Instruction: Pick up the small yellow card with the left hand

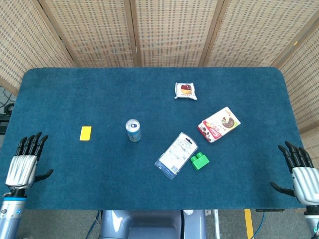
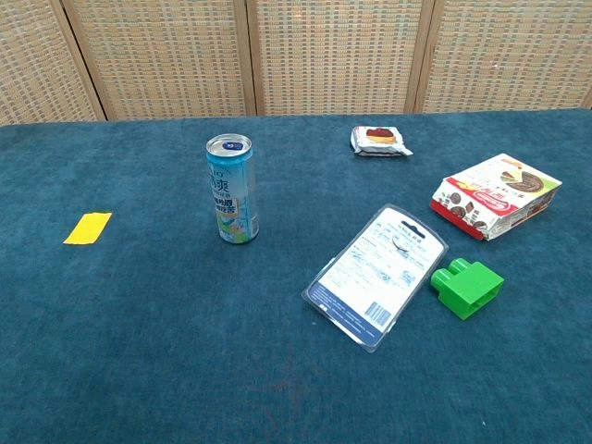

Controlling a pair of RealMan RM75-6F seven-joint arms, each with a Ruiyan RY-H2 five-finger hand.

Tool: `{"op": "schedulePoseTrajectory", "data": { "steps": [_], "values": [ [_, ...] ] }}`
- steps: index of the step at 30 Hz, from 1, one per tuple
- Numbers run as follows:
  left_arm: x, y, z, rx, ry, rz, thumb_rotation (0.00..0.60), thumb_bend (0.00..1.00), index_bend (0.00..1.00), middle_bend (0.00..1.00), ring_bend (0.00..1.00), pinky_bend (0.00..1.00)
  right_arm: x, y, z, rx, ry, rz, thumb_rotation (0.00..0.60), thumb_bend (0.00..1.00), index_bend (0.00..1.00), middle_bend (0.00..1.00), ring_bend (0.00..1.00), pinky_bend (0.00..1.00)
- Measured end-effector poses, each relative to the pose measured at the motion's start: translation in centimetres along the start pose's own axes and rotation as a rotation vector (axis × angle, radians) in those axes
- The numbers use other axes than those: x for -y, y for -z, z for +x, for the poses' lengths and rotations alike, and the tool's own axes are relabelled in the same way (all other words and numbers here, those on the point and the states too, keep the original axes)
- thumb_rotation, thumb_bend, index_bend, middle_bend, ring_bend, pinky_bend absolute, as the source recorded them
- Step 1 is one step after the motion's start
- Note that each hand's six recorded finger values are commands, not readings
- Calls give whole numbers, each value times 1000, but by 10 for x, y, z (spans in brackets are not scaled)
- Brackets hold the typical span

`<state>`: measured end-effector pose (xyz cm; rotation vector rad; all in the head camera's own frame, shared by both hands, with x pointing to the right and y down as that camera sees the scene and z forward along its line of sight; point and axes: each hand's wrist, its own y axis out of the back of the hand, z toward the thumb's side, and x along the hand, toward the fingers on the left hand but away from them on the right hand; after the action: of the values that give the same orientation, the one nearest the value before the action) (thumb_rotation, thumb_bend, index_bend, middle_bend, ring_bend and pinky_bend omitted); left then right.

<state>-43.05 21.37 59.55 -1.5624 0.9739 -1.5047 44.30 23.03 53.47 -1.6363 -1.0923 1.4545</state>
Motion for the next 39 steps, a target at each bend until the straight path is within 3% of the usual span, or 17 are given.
{"op": "schedulePoseTrajectory", "data": {
  "steps": [39],
  "values": [
    [4, -1, 3, 3, 19, -6, 600, 201, 10, 0, 0, 0, 1, 0, 0, 4, -4, 2, 600, 104, 0, 0, 0, 0]
  ]
}}
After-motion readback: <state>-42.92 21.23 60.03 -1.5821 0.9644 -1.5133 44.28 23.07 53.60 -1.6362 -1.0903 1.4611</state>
